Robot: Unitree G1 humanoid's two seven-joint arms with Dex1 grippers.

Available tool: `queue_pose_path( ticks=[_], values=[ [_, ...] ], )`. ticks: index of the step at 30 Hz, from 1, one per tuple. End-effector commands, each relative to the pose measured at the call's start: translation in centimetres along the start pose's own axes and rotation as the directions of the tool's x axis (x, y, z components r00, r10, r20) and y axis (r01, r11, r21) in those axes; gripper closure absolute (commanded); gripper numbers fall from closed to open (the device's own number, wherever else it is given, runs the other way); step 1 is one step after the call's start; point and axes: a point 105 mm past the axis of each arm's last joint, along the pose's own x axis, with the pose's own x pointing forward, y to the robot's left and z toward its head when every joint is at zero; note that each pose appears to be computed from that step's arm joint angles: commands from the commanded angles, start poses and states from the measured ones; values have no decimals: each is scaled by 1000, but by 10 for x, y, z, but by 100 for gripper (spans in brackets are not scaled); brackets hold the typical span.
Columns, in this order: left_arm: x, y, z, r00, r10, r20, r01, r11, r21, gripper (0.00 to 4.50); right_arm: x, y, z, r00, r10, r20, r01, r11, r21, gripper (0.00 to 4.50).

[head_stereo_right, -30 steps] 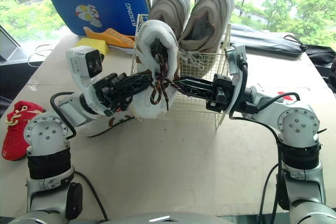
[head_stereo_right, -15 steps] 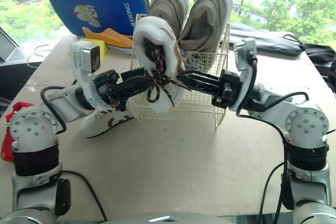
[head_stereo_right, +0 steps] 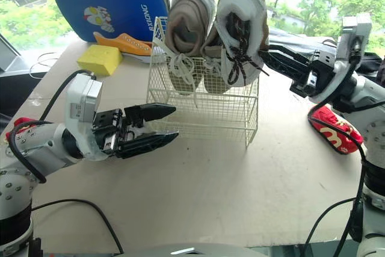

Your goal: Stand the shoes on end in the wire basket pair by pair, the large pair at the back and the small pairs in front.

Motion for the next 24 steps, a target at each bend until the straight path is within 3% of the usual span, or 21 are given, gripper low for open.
queue_pose_path(
  ticks=[1,8,13,24],
  values=[
    [1,-6,9,999,-6,32,4,998,60,76,2,-14,-7,1000,14,-18,-16,994,-107,450],
    [0,-8,4,1000,15,19,-16,997,71,76,-3,-38,-41,996,-16,-87,1,985,-171,450],
    [0,-8,3,1000,14,23,-15,998,67,76,-13,-36,-64,986,-12,-164,-4,995,-97,450],
    [-3,-6,1,1000,18,-9,-17,996,84,76,-14,-42,-65,973,-52,-227,47,999,-24,450]
  ],
)
